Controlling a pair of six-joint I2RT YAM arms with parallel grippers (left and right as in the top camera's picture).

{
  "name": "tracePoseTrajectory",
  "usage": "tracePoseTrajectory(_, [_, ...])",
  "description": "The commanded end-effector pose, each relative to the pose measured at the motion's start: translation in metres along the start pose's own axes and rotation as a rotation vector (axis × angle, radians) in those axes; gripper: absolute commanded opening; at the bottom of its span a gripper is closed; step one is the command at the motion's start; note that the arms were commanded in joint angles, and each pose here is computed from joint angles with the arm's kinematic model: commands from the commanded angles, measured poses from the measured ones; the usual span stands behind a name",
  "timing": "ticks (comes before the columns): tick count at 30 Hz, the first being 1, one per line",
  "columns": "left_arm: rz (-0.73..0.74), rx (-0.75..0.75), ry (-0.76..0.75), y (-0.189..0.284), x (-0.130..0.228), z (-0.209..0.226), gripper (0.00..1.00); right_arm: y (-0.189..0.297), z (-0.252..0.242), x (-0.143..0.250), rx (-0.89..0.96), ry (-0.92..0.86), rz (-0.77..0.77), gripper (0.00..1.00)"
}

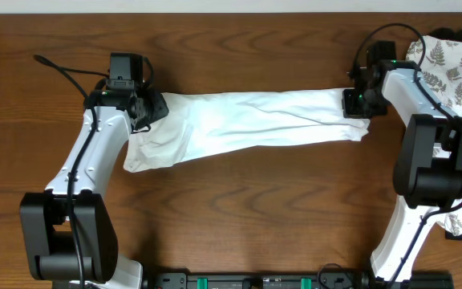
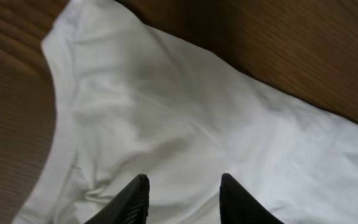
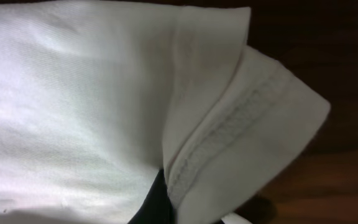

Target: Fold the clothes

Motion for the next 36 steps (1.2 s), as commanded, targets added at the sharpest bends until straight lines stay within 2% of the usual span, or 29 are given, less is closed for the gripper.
tracePoseTrajectory(1, [0.026, -0.008, -0.014, -0.005, 0.007, 0.002, 0.38, -0.033, -0.044, 0.011, 0.143, -0.055, 0.080, 0.01])
tracePoseTrajectory(7, [0.025, -0.013, -0.015, -0.005, 0.006, 0.003, 0.39, -0.031, -0.073, 0.009, 0.148, -0.110, 0.082, 0.01])
tracePoseTrajectory(16, [0.003, -0.068, -0.015, -0.005, 0.003, 0.009, 0.39, -0.017, -0.108, -0.003, 0.213, -0.098, 0.061, 0.01])
tracePoseTrajectory(18, [-0.007, -0.110, -0.015, -0.005, 0.002, 0.014, 0.52, -0.009, -0.108, -0.010, 0.211, -0.101, 0.045, 0.01])
tracePoseTrajectory(21, [-0.012, -0.147, -0.012, -0.004, 0.001, 0.019, 0.56, 0.005, -0.103, -0.021, 0.198, -0.096, 0.026, 0.01])
tracePoseTrajectory(27, [-0.015, -0.152, 0.000, -0.004, 0.000, 0.024, 0.56, 0.036, -0.079, -0.040, 0.171, -0.055, -0.003, 0.01])
tracePoseTrajectory(36, [-0.017, -0.160, 0.016, -0.003, -0.001, 0.030, 0.59, 0.074, -0.004, -0.052, 0.069, 0.068, -0.044, 0.01])
Point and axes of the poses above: each gripper's point midway between its finger pads, its own y axis back along the fingers, its own z axis along the line the jaws close on, x = y × z, the point moved 6 cm from there along y, back along the fingers, and after that the axes turned 15 degrees about -y, right-handed, at the moved point
